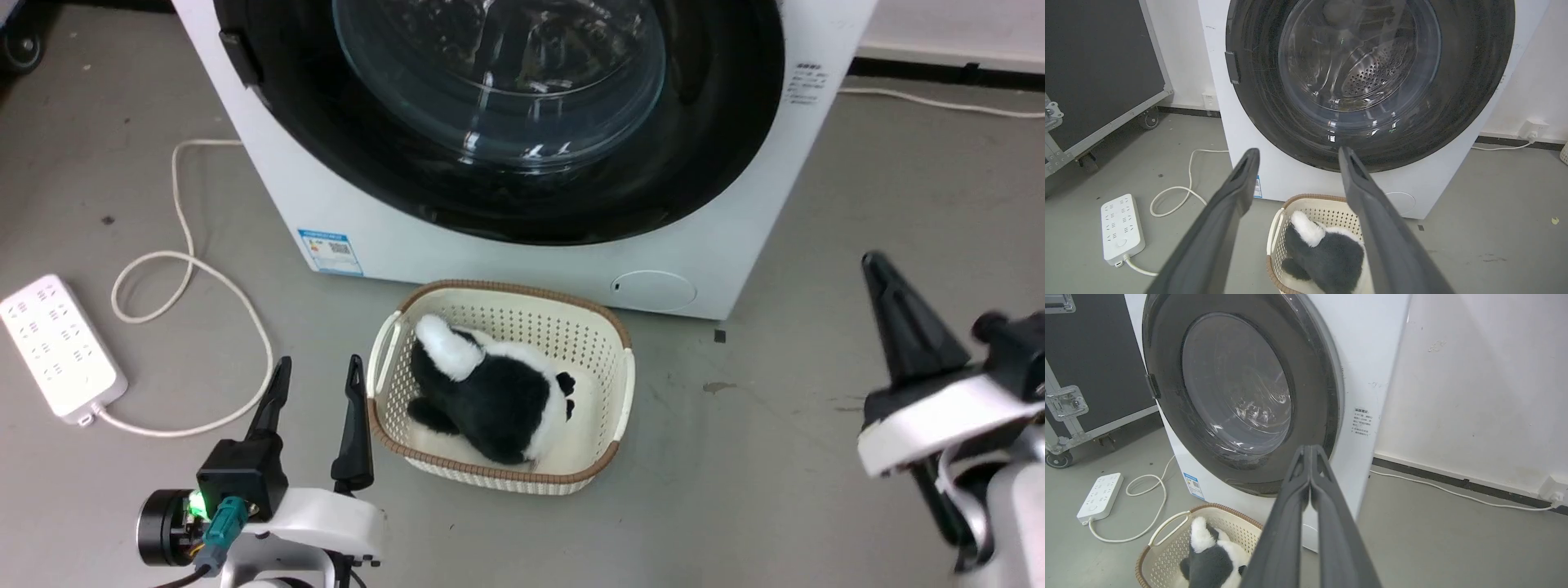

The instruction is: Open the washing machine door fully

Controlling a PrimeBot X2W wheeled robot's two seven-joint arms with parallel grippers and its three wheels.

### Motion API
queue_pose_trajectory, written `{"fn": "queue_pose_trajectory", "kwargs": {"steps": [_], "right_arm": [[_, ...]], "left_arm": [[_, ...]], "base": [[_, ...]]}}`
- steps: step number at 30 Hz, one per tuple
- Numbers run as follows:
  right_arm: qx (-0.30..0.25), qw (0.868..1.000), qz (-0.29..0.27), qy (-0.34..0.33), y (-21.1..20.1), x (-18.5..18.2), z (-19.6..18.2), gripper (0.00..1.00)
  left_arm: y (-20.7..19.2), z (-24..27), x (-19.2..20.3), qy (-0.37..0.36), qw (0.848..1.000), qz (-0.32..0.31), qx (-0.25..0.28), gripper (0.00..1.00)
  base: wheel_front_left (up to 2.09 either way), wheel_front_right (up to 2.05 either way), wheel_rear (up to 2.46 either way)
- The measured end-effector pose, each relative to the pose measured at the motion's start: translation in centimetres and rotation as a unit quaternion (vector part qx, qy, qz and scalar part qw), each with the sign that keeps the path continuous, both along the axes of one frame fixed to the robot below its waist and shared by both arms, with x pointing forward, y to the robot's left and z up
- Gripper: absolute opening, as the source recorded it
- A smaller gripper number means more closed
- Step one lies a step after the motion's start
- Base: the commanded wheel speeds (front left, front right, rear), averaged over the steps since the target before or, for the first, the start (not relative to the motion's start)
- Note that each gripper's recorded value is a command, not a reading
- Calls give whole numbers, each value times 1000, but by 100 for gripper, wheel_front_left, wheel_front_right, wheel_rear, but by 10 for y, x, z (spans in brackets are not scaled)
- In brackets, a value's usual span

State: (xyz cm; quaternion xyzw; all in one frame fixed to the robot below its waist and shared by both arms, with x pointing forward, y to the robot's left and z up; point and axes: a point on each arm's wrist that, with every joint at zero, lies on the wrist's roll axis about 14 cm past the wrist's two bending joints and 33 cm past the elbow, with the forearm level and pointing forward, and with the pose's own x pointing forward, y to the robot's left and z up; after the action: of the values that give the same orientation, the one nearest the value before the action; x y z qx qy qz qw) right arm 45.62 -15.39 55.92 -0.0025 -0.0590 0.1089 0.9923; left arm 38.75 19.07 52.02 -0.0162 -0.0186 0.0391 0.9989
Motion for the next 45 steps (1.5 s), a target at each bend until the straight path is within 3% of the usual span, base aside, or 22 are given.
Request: {"fn": "queue_pose_trajectory", "kwargs": {"steps": [15,24,31,42,45], "right_arm": [[133,990,-17,32,-9,74,13,0],[184,980,-12,71,-3,114,8,0],[270,954,-27,126,-11,146,-3,0],[364,905,17,220,15,186,-14,0],[404,881,27,245,19,195,-20,0]], "left_arm": [[9,-8,11,0,1000,23,-10,100],[13,-14,15,3,999,35,-15,100],[18,-17,16,4,999,46,-10,100],[25,-22,18,4,998,62,-12,100],[27,-24,18,5,998,68,-12,100]], "base": [[0,0,0],[0,0,0],[0,0,0],[0,0,0],[0,0,0]]}}
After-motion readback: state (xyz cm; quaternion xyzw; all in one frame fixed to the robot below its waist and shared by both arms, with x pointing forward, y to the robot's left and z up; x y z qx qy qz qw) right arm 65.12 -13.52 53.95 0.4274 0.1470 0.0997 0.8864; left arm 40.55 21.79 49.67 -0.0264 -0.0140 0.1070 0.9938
